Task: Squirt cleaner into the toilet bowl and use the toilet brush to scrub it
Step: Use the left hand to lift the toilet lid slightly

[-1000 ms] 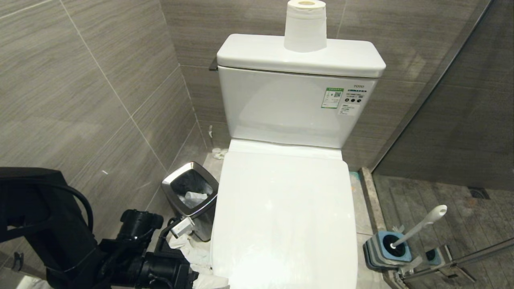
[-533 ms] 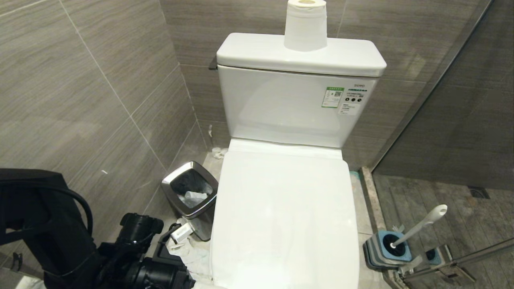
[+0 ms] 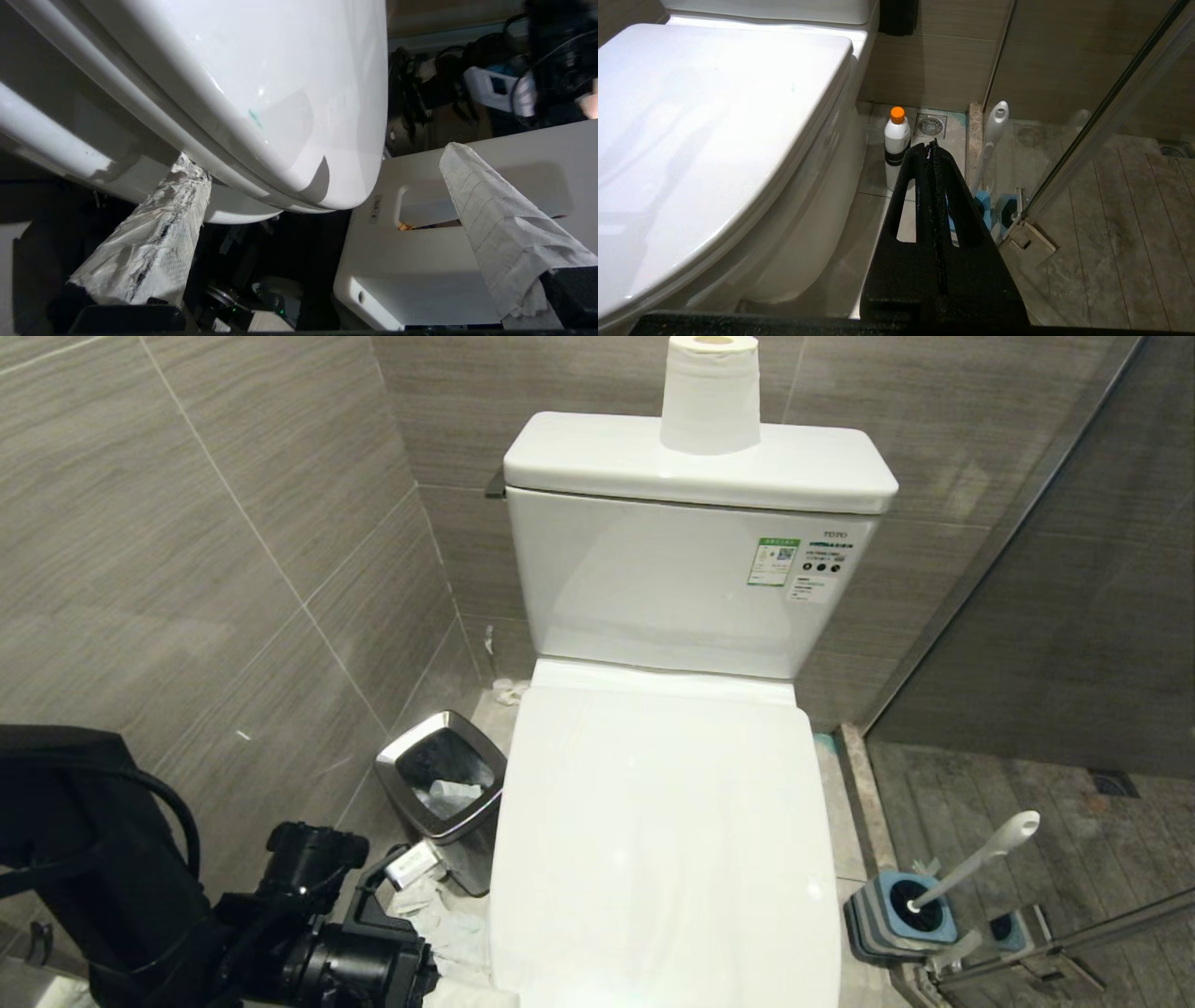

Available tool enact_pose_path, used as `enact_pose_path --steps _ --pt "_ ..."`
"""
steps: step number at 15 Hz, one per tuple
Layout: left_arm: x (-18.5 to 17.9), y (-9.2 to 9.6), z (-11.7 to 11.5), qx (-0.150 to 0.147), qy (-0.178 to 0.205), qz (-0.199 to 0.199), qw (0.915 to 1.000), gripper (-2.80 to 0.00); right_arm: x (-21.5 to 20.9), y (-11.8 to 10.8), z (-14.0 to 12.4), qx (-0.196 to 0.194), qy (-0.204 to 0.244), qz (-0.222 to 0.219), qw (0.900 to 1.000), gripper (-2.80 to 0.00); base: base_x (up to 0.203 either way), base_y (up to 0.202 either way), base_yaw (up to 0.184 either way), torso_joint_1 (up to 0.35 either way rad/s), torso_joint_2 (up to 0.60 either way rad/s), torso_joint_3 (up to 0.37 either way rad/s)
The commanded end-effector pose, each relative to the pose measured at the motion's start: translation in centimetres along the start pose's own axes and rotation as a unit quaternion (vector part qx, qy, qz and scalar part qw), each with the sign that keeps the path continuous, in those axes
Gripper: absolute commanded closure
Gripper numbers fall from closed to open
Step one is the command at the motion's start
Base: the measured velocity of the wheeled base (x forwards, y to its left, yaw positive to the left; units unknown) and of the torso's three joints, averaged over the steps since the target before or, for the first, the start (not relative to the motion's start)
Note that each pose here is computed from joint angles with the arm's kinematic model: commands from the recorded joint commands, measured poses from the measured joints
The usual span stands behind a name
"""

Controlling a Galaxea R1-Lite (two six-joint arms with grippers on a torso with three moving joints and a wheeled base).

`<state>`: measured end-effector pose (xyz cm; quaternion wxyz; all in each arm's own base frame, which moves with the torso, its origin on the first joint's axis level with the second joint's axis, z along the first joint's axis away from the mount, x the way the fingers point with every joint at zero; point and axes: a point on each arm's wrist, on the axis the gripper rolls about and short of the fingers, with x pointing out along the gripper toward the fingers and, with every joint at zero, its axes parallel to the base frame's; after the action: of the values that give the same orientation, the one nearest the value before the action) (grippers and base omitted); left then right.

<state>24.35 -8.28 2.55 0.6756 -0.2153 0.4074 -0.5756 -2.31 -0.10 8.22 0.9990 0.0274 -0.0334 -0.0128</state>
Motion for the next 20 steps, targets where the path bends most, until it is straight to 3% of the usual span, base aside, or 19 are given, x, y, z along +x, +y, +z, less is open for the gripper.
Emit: enact_pose_path --steps 1,13,20 --pt "-0.8 -1.0 0.3 -0.001 -0.01 -0.028 0.9996 -2.8 0.2 0.0 -0.7 0.0 0.012 -0.001 1.0 0.0 0.0 0.0 0.0 0.0 0.0 0.0" --pt "-2.2 -5.6 2.2 -0.021 -0.033 -0.047 0.9981 -2.8 0.2 0.0 -0.7 0.0 0.012 -0.001 1.0 0.0 0.0 0.0 0.0 0.0 0.0 0.0" --pt "-2.4 -8.5 2.9 -0.004 -0.036 -0.063 0.9973 -2.8 0.2 0.0 -0.7 0.0 0.012 -0.001 1.0 0.0 0.0 0.0 0.0 0.0 0.0 0.0"
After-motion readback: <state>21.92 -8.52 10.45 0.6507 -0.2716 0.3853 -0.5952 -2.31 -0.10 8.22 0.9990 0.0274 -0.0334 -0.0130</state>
